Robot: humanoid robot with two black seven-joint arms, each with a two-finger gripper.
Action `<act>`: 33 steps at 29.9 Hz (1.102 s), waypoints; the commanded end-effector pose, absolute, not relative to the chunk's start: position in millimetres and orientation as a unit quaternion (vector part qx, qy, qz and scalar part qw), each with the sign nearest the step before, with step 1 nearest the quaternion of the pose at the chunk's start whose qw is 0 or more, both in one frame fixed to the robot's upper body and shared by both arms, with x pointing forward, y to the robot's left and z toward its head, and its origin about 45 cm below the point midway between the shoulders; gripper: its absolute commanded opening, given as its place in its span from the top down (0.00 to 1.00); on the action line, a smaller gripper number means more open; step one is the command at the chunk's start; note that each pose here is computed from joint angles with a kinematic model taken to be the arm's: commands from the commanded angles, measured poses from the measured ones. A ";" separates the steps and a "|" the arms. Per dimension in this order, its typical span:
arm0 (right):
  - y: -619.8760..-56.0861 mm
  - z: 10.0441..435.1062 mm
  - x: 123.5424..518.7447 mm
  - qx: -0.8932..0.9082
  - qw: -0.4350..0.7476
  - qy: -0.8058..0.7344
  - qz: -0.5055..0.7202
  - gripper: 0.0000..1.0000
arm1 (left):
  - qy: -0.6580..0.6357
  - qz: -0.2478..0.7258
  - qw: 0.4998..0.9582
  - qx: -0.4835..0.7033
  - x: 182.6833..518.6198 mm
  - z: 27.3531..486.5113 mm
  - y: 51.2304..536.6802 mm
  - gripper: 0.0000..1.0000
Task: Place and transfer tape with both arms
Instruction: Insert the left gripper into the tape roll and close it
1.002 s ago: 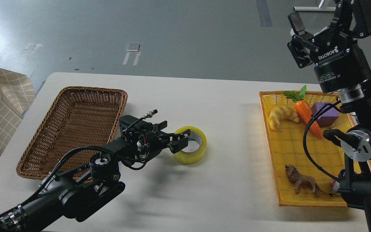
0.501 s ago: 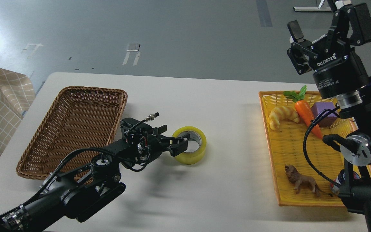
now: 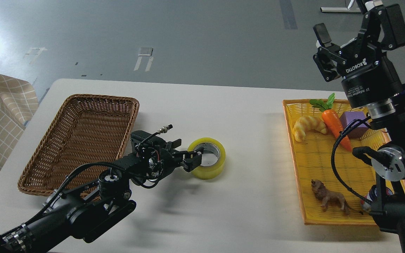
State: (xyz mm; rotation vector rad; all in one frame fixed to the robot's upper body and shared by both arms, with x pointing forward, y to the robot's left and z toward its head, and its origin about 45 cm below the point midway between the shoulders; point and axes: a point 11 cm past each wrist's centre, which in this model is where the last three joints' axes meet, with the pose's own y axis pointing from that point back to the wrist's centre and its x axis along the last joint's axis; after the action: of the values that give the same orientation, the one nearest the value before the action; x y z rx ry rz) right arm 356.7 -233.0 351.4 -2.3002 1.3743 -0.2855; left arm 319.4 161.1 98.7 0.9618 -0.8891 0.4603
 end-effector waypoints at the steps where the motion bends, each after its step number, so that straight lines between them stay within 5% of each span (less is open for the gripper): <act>1: -233.0 350.3 356.4 -0.833 0.221 0.498 -0.102 0.00 | -0.410 0.208 0.770 0.442 317.9 97.0 160.4 0.39; 7: -234.1 347.0 355.0 -0.833 0.219 0.499 -0.099 0.00 | -0.410 0.208 0.771 0.441 318.2 97.2 159.3 0.41; 11: -232.8 344.9 354.7 -0.834 0.217 0.498 -0.096 0.00 | -0.409 0.206 0.771 0.443 317.9 97.0 159.6 0.58; 22: -232.1 338.8 353.6 -0.836 0.212 0.499 -0.091 0.00 | -0.411 0.206 0.770 0.443 319.4 98.4 159.4 0.77; 33: -233.3 334.3 352.2 -0.835 0.209 0.501 -0.086 0.00 | -0.414 0.203 0.771 0.440 319.0 99.4 156.4 0.84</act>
State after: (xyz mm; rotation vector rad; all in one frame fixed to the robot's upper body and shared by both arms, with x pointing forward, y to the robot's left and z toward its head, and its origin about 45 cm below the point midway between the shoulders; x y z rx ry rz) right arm 352.7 -232.6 335.8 -2.3229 1.3907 -0.2427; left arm 319.6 158.3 99.0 0.9594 -0.8956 0.4437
